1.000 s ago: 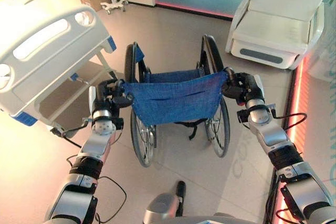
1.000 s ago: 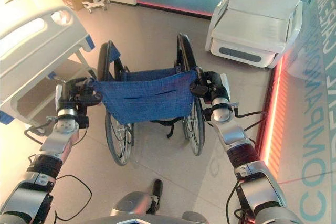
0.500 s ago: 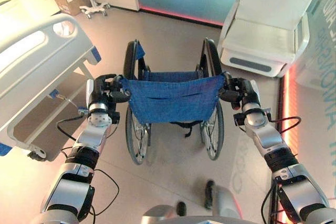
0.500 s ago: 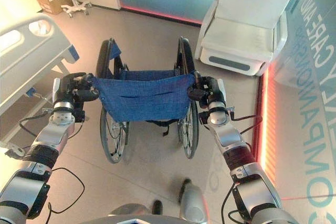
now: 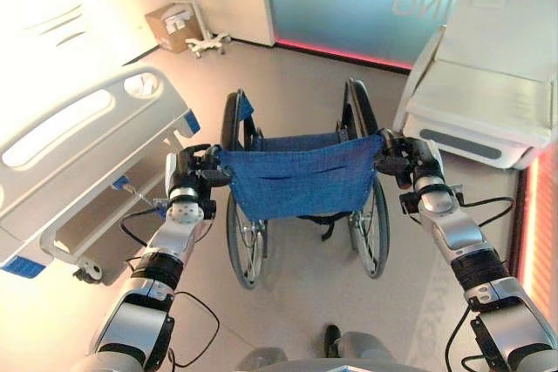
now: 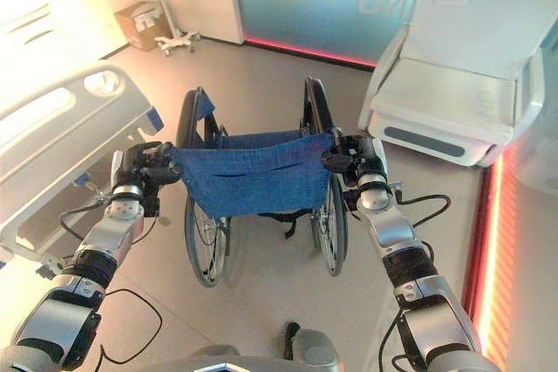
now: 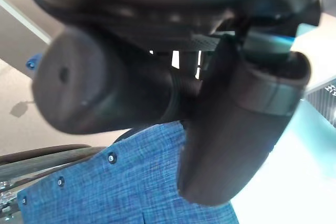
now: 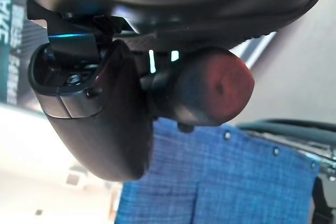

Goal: Push the wheelchair next to the bed

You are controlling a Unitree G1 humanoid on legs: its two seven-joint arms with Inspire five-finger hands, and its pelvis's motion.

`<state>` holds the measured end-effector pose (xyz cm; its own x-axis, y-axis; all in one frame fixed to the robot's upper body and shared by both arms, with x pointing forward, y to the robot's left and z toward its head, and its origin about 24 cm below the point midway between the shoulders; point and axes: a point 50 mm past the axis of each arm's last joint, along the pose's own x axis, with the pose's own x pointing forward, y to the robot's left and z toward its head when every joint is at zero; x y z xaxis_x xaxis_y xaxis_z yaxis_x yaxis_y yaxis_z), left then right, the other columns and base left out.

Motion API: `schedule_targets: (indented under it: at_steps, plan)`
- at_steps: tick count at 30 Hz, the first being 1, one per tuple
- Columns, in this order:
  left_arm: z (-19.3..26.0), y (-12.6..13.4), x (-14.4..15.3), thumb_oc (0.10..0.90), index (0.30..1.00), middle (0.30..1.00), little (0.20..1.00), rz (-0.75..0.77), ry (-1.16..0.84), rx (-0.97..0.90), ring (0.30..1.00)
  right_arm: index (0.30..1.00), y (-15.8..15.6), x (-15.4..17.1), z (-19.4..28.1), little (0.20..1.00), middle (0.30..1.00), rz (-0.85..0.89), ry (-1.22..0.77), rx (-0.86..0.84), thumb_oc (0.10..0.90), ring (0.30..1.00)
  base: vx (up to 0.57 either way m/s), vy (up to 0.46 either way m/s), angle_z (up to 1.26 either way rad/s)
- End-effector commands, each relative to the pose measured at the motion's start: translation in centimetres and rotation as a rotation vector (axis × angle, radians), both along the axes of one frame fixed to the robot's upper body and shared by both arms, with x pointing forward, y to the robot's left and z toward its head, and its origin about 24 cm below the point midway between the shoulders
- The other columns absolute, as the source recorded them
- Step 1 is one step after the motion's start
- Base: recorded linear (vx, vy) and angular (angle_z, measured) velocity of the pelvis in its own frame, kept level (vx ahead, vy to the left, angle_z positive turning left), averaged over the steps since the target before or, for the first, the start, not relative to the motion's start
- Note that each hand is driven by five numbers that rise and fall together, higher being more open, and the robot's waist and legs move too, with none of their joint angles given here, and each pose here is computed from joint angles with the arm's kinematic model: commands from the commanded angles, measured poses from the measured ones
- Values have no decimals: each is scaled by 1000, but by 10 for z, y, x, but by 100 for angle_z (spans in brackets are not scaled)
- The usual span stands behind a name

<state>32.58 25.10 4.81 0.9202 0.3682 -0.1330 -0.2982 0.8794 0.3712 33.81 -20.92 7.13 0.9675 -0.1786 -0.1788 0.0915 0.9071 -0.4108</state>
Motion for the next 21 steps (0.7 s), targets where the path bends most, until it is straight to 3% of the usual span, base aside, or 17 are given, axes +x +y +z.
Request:
schedule_targets:
  at_steps: [1,8,21]
  plan:
    - [-3,-24,-8,400,300,300,300,-214,-67,-107,300,300,-26,-23,-34,300,300,43,168,-221,400,300,697,117,-53]
    - [-2,-10,-22,400,300,300,300,-171,-91,-103,300,300,-27,-23,-29,300,300,92,184,-241,400,300,578,162,-62]
    - [-2,-17,-20,400,300,300,300,-225,-40,-22,300,300,-11,-35,-51,300,300,75,204,-164,400,300,441,141,-8]
